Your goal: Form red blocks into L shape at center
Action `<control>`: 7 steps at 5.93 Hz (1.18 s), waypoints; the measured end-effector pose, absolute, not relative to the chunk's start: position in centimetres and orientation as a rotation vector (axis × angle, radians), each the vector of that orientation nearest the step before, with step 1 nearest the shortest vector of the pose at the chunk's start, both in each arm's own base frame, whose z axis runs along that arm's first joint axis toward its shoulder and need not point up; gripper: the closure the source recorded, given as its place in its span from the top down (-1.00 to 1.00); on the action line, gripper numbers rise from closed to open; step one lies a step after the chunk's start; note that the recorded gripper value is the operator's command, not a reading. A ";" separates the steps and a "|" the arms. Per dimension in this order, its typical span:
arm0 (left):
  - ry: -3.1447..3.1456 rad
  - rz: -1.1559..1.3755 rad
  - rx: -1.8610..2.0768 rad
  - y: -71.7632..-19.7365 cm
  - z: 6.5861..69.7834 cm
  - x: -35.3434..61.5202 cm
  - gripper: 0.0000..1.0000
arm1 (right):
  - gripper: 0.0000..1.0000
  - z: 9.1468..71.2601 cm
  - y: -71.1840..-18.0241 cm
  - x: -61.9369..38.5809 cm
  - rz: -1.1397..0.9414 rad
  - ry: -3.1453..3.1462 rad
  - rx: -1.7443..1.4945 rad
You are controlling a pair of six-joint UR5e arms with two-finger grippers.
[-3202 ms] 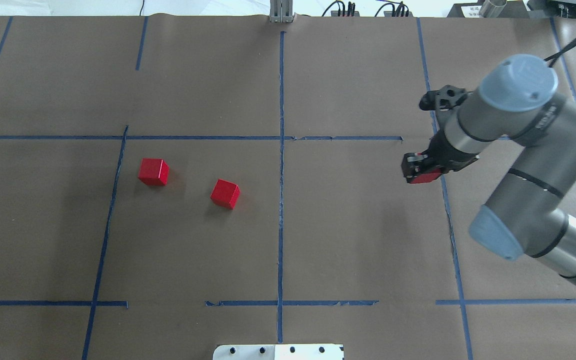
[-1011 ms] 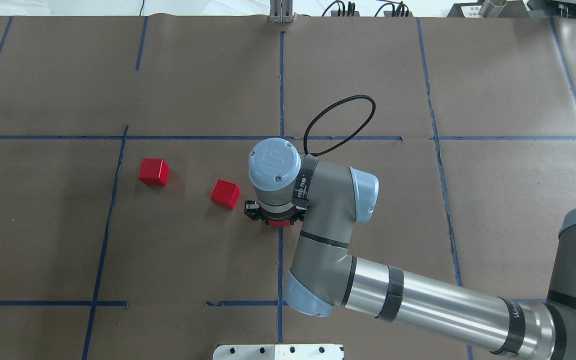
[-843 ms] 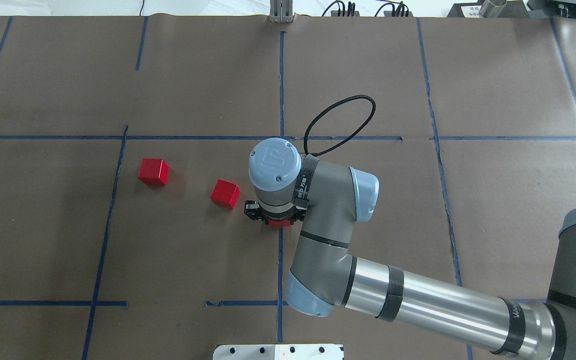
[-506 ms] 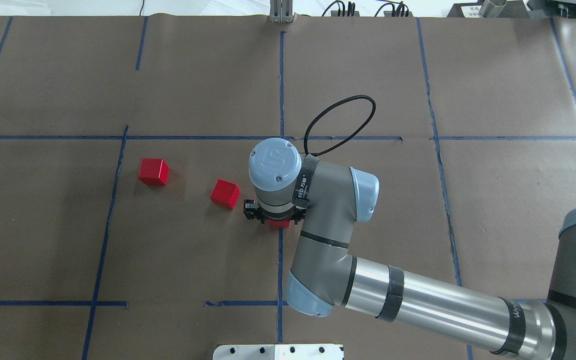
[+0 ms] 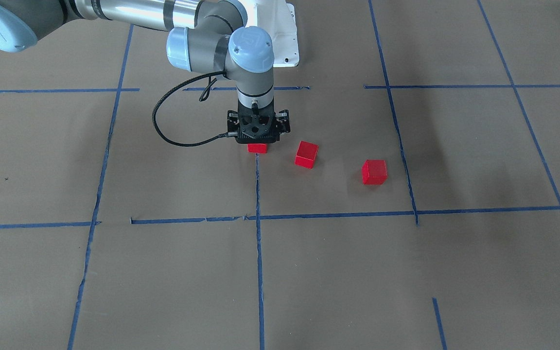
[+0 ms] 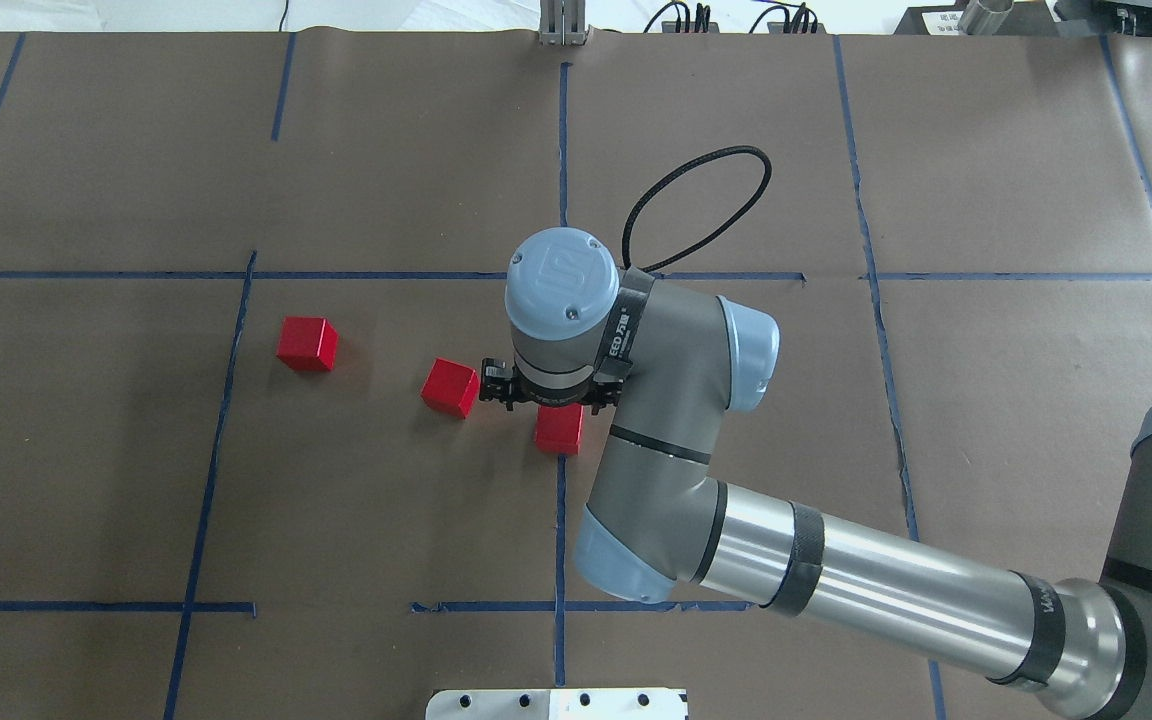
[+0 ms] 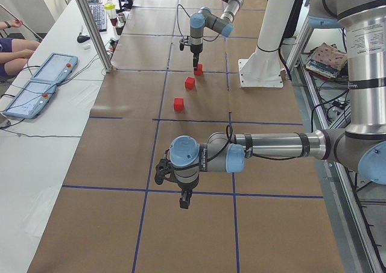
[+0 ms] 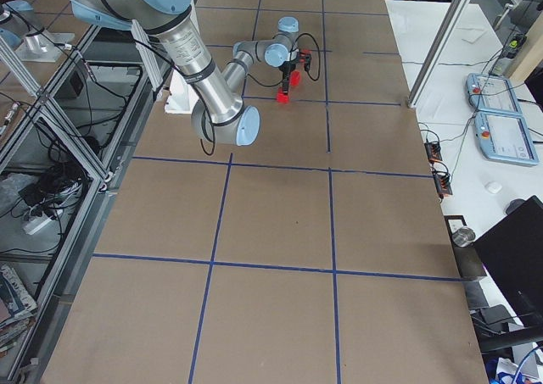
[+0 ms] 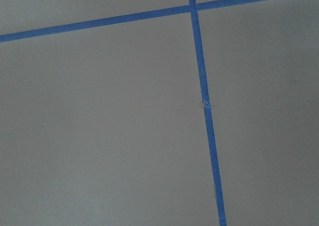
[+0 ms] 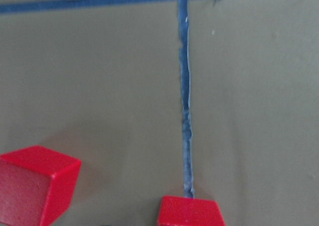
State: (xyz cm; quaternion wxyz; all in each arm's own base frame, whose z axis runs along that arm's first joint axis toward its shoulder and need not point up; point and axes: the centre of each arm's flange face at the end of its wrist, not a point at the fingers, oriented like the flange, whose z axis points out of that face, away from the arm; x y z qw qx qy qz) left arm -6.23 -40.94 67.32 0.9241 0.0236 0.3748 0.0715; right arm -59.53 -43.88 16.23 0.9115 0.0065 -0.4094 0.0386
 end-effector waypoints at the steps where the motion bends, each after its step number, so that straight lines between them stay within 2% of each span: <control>1: 0.769 0.148 0.052 -41.0 67.2 -6.2 1.00 | 0.99 16.2 -47.8 -55.4 0.091 -0.867 0.019; 2: 0.768 0.150 0.056 -41.1 67.1 -6.2 1.00 | 0.99 18.3 -52.5 -50.2 0.068 -0.870 0.026; 4: 0.766 0.160 0.086 -41.9 65.7 -6.1 1.00 | 0.99 27.4 -61.0 -36.9 -0.041 -0.833 0.077; 5: 0.762 0.183 0.145 -43.0 64.0 -6.0 1.00 | 0.99 33.1 -63.7 -29.1 -0.112 -0.809 0.109; 7: 0.757 0.229 0.237 -44.6 61.7 -5.5 1.00 | 0.99 45.2 -63.9 -14.6 -0.265 -0.768 0.160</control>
